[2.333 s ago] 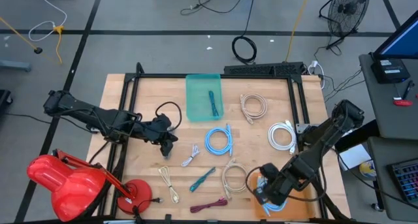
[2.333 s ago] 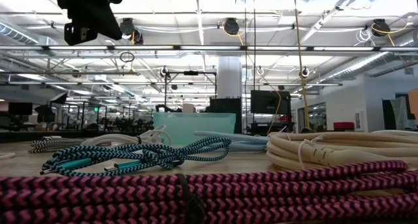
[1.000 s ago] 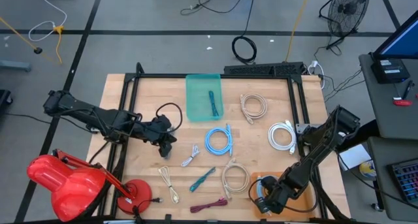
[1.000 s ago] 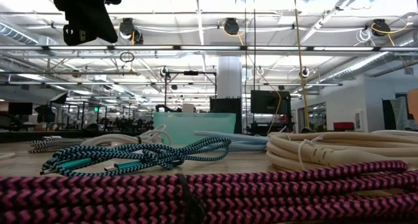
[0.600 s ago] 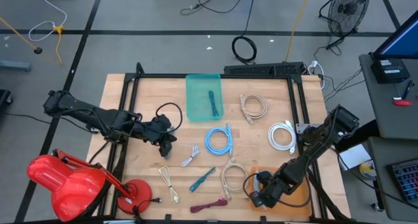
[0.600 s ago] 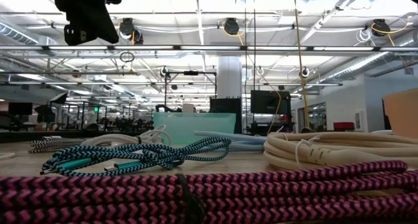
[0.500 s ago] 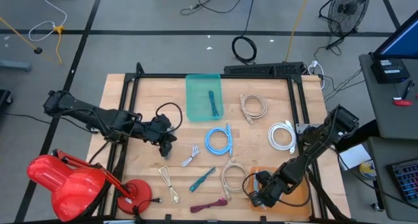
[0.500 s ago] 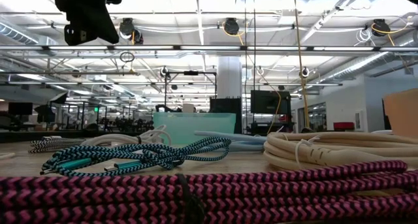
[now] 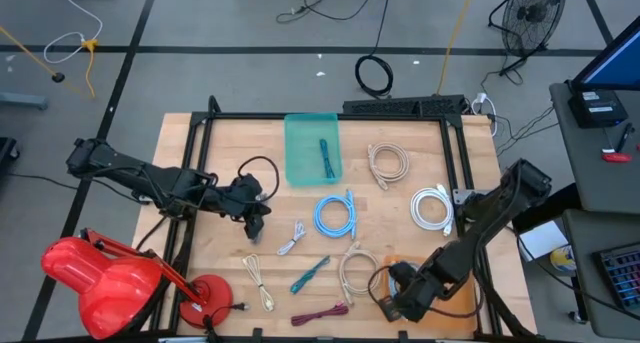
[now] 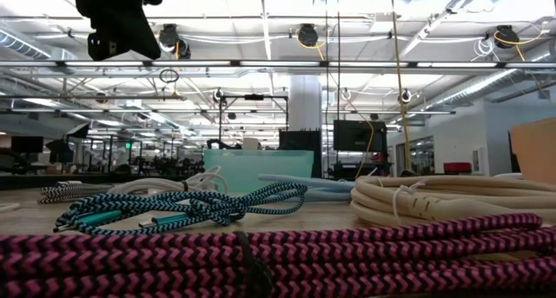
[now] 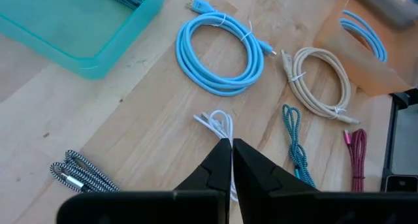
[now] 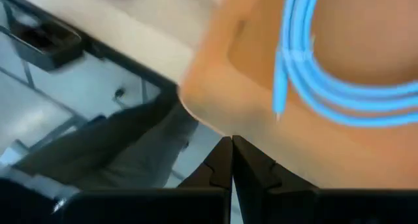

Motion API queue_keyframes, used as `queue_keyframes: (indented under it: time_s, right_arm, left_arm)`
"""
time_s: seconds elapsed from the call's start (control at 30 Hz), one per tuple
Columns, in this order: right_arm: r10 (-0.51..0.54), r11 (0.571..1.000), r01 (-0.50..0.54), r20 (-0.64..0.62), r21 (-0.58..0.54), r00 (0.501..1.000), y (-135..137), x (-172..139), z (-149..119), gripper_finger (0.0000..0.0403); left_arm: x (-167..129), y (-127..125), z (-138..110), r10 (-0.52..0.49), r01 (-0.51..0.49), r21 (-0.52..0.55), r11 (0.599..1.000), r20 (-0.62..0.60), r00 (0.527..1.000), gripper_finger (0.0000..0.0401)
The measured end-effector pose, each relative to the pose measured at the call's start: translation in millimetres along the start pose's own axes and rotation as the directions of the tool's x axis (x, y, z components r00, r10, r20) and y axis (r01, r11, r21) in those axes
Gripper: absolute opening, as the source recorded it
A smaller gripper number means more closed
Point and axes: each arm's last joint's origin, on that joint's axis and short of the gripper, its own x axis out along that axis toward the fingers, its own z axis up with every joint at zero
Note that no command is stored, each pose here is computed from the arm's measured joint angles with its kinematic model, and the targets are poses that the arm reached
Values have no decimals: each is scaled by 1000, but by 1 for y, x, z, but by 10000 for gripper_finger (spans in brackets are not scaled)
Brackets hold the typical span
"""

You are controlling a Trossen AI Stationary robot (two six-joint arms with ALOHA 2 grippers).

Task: Pick & Place USB Port
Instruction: Put the black charger cable into the blue bin

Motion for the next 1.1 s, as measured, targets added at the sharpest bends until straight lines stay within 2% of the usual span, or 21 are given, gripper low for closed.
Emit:
queue_keyframes:
  time_s: [0.17,0.27,0.5,0.6,0.83,1.0,1.1]
  right_arm:
    - [26,1000,-22,195,-21,980,9,-35,17,0]
    - [26,999,-18,292,-31,956,11,-51,38,0]
    - [-18,999,35,382,-38,924,17,-71,102,0]
    - [10,997,16,349,-72,937,22,-80,135,9]
    - [29,996,2,357,-87,934,15,-104,191,79]
    - [28,997,2,373,-82,927,8,-115,213,137]
    - [29,998,-4,393,-65,919,4,-121,223,163]
  left_arm:
    - [0,0,1,8,-8,-4,1000,13,1000,17]
    - [0,0,1,6,-6,-18,1000,16,1000,17]
    - [0,0,0,5,-4,-43,999,16,1000,17]
    - [0,-1,0,9,-8,-47,999,21,1000,17]
    - [-1,-3,-1,21,-19,-40,999,49,999,17]
    - [-1,-3,-1,43,-39,-50,998,78,996,17]
    - [-1,1,-1,90,-86,-57,995,74,993,17]
